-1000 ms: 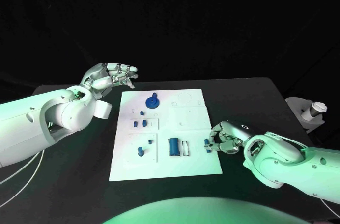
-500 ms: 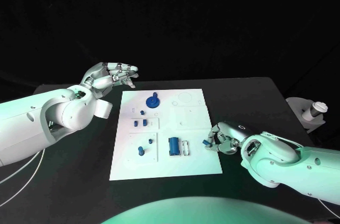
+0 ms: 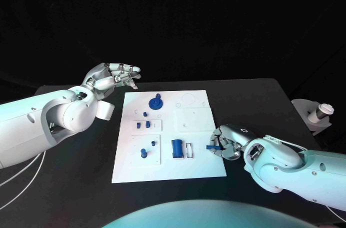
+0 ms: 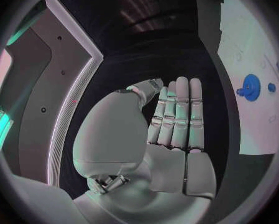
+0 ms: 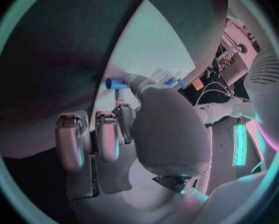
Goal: Assemble the parts on the task board
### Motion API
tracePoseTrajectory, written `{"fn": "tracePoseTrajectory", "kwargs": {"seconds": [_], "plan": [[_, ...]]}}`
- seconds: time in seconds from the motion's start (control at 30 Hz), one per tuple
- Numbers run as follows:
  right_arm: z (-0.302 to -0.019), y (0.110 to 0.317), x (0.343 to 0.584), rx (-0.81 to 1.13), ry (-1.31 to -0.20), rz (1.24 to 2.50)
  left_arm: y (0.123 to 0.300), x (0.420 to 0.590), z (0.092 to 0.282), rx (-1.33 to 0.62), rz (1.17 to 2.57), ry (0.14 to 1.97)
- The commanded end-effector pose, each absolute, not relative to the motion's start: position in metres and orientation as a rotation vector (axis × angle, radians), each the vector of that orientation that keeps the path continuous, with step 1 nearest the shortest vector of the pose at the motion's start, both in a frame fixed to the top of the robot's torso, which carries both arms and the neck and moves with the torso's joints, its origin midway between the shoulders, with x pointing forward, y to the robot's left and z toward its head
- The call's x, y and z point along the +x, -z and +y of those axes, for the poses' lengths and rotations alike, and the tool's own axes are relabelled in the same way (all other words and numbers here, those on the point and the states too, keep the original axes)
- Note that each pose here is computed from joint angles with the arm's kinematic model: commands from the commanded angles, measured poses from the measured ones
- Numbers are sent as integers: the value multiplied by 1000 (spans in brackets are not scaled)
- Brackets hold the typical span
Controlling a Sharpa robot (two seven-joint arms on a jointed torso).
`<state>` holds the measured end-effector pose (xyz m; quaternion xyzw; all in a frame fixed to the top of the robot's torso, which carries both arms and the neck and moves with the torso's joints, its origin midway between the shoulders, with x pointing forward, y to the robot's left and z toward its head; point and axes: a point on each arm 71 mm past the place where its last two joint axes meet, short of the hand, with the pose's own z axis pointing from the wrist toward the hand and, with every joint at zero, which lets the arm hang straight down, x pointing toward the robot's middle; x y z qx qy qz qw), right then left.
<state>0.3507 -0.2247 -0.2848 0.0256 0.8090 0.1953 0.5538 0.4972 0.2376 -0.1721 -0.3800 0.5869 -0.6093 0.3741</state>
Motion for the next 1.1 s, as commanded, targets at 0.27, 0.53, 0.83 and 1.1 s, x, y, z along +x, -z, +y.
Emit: {"fn": "tracePoseTrajectory", "kwargs": {"seconds": [0.27, 0.53, 0.83, 1.1], "plan": [[-204, 267, 347, 133, -547, 1837, 171, 496, 235, -959, 1509, 1582], [-180, 266, 349, 193, -629, 1858, 171, 496, 232, -956, 1512, 1588], [-170, 280, 350, 214, -627, 1962, 171, 496, 232, -957, 1514, 1589], [-168, 286, 350, 218, -605, 2002, 171, 496, 232, -956, 1516, 1591]]}}
